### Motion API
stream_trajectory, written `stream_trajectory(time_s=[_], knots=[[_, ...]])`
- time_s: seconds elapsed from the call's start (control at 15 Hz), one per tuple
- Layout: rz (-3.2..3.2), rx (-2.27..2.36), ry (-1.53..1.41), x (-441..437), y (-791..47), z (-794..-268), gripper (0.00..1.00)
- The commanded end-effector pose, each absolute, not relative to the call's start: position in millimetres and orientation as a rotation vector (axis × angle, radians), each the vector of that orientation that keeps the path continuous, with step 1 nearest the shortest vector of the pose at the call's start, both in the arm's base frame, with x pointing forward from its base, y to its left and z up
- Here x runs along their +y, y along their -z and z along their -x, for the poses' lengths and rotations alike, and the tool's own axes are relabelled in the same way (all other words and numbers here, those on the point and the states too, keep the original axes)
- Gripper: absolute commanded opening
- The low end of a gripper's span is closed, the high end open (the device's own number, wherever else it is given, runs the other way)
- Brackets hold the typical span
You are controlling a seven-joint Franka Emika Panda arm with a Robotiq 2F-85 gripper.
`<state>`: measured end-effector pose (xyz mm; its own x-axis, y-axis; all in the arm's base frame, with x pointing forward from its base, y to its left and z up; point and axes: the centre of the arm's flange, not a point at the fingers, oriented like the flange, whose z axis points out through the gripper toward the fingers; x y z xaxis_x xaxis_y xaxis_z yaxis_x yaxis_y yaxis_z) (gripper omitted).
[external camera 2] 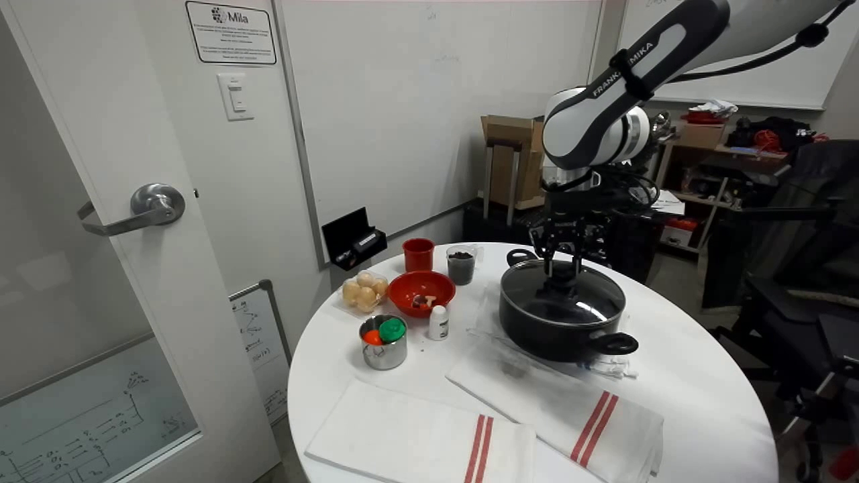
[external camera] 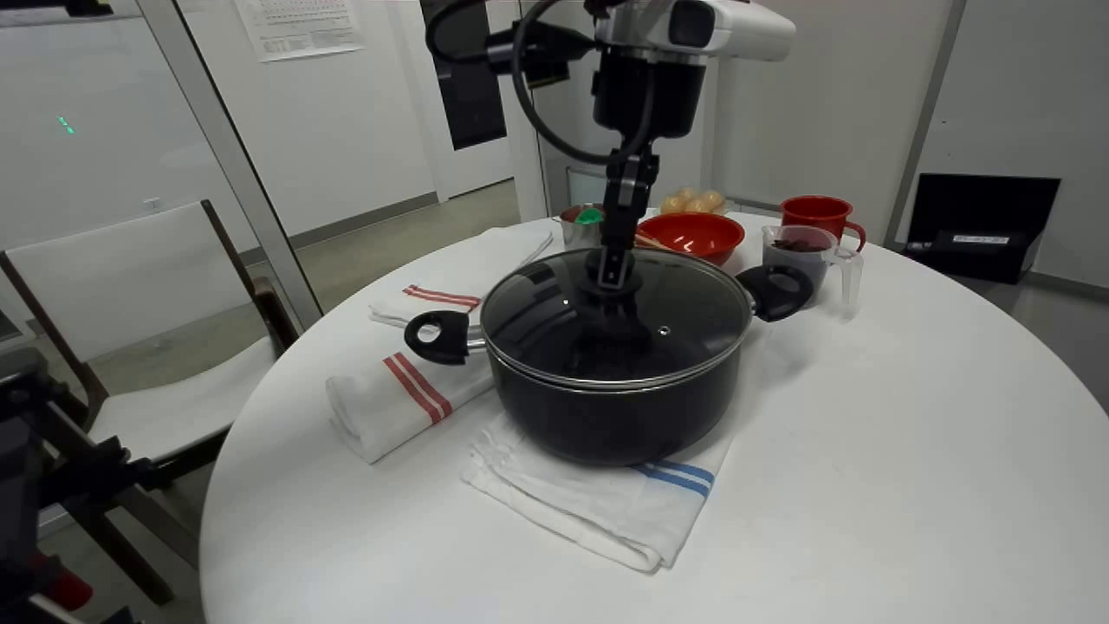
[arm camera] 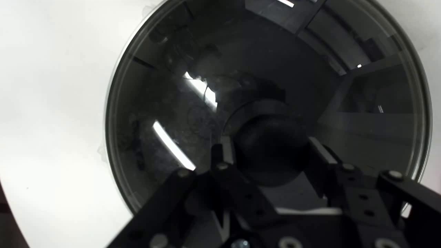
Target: Uncover the pot
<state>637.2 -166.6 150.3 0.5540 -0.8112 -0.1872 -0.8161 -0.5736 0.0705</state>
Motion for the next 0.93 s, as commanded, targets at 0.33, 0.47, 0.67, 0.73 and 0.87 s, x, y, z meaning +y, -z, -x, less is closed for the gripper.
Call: stream_trajectory(time_s=[0.33,0.47,0.67,0.73,0.87], knots=[[2.718,1.421,-0.223,-163,-198,-625,0.26],[2.726,1.404,-0.193,-157,-208,-625,0.26],[2.749,1.359,-0.149,-143,-224,-628,0.26],[2.758,1.338,-0.139,-136,-229,-629,0.26],[2.787,1.291,-0.115,-120,-237,-632,0.26]])
